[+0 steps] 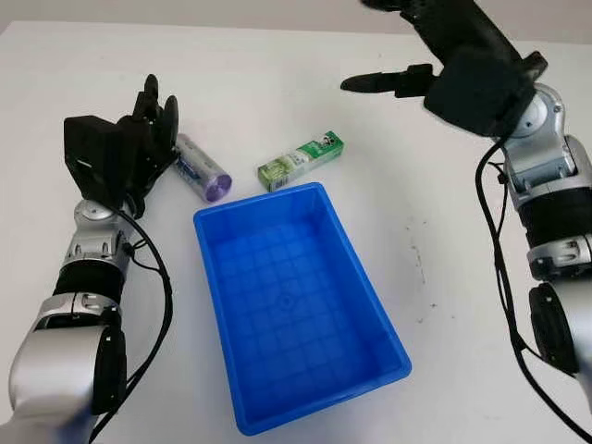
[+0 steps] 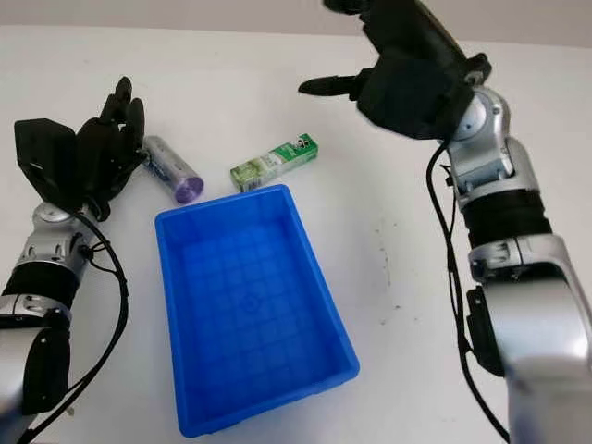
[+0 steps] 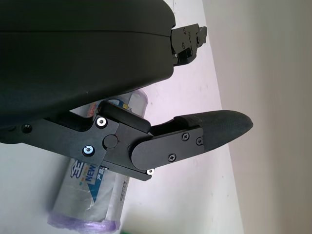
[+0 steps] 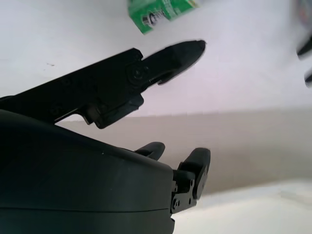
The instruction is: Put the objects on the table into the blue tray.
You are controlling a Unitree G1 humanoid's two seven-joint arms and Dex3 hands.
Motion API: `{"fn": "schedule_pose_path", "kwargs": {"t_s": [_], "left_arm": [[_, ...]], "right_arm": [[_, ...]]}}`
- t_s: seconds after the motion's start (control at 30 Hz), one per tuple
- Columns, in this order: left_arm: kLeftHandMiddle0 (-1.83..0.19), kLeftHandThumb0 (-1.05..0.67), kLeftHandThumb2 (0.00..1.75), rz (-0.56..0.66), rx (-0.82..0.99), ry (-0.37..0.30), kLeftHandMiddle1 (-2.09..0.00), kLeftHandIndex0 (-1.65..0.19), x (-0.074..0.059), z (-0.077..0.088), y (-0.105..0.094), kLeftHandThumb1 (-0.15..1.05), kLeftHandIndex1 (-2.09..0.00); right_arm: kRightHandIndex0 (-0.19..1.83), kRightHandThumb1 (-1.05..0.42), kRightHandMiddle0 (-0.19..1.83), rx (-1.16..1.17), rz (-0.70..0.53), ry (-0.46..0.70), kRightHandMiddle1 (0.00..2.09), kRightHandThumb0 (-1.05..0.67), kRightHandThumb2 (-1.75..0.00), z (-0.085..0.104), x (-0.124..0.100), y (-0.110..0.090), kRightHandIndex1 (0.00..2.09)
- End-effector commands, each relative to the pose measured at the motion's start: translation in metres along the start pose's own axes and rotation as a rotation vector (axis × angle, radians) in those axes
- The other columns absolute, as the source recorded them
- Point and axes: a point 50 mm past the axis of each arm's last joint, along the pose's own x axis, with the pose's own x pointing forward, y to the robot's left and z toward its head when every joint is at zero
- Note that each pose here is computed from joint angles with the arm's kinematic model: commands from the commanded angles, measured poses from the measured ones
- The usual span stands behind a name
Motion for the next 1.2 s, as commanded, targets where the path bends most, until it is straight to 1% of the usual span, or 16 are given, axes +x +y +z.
{"fn": "schedule_pose_path", "kwargs": {"t_s": [0.0, 0.17, 0.27, 0.33, 0.47, 0.6, 0.77, 0.9, 1.07, 1.17], "left_arm": [[0.19, -0.76, 0.69, 0.004, 0.018, -0.011, 0.0, 0.19, -0.001, 0.003, 0.002, 1.05, 0.0], [0.19, -0.77, 0.69, 0.004, 0.018, -0.008, 0.0, 0.19, -0.001, 0.002, 0.001, 1.05, 0.0], [0.19, -0.77, 0.69, 0.002, 0.015, -0.008, 0.0, 0.19, -0.001, 0.001, 0.001, 1.05, 0.0], [0.19, -0.77, 0.69, 0.005, 0.016, -0.006, 0.0, 0.19, -0.001, 0.001, 0.001, 1.05, 0.0], [0.19, -0.77, 0.69, 0.005, 0.012, -0.006, 0.0, 0.19, -0.001, 0.001, 0.001, 1.05, 0.0], [0.19, -0.77, 0.71, -0.006, 0.007, -0.003, 0.0, 0.19, -0.002, -0.001, 0.0, 1.05, 0.0], [0.19, -0.78, 0.7, -0.01, 0.015, 0.001, 0.0, 0.19, -0.001, -0.003, -0.001, 1.05, 0.0], [0.19, -0.8, 0.69, -0.01, 0.017, 0.0, 0.0, 0.19, -0.001, -0.003, -0.003, 1.05, 0.0], [0.19, -0.79, 0.69, -0.005, 0.011, 0.001, 0.0, 0.19, -0.001, -0.003, -0.003, 1.05, 0.0], [0.19, -0.77, 0.7, 0.002, 0.014, -0.003, 0.0, 0.19, -0.002, -0.003, -0.003, 1.05, 0.0]], "right_arm": [[0.23, -0.83, 0.15, -0.104, 0.028, -0.024, 0.54, -0.61, -0.06, 0.003, 0.004, -0.008, 0.41], [0.27, -0.79, 0.23, -0.222, 0.129, -0.029, 0.42, -0.54, -0.05, 0.003, 0.012, 0.009, 0.35], [0.26, -0.81, 0.23, -0.248, 0.171, -0.022, 0.39, -0.52, -0.06, 0.002, 0.014, 0.017, 0.32], [0.29, -0.81, 0.27, -0.268, 0.19, -0.018, 0.33, -0.52, -0.05, 0.001, 0.015, 0.022, 0.27], [0.3, -0.8, 0.3, -0.272, 0.203, -0.016, 0.29, -0.52, -0.05, 0.0, 0.014, 0.029, 0.25], [0.3, -0.81, 0.32, -0.226, 0.227, 0.011, 0.22, -0.49, -0.06, -0.004, 0.012, 0.041, 0.2], [0.34, -0.82, 0.35, -0.204, 0.214, 0.002, 0.21, -0.49, -0.06, -0.005, 0.009, 0.055, 0.19], [0.36, -0.82, 0.35, -0.131, 0.214, 0.023, 0.19, -0.46, -0.06, -0.003, 0.01, 0.069, 0.2], [0.33, -0.84, 0.35, -0.138, 0.219, 0.019, 0.18, -0.46, -0.06, 0.0, 0.012, 0.081, 0.17], [0.35, -0.86, 0.38, -0.139, 0.227, 0.015, 0.17, -0.46, -0.07, 0.002, 0.012, 0.087, 0.16]]}}
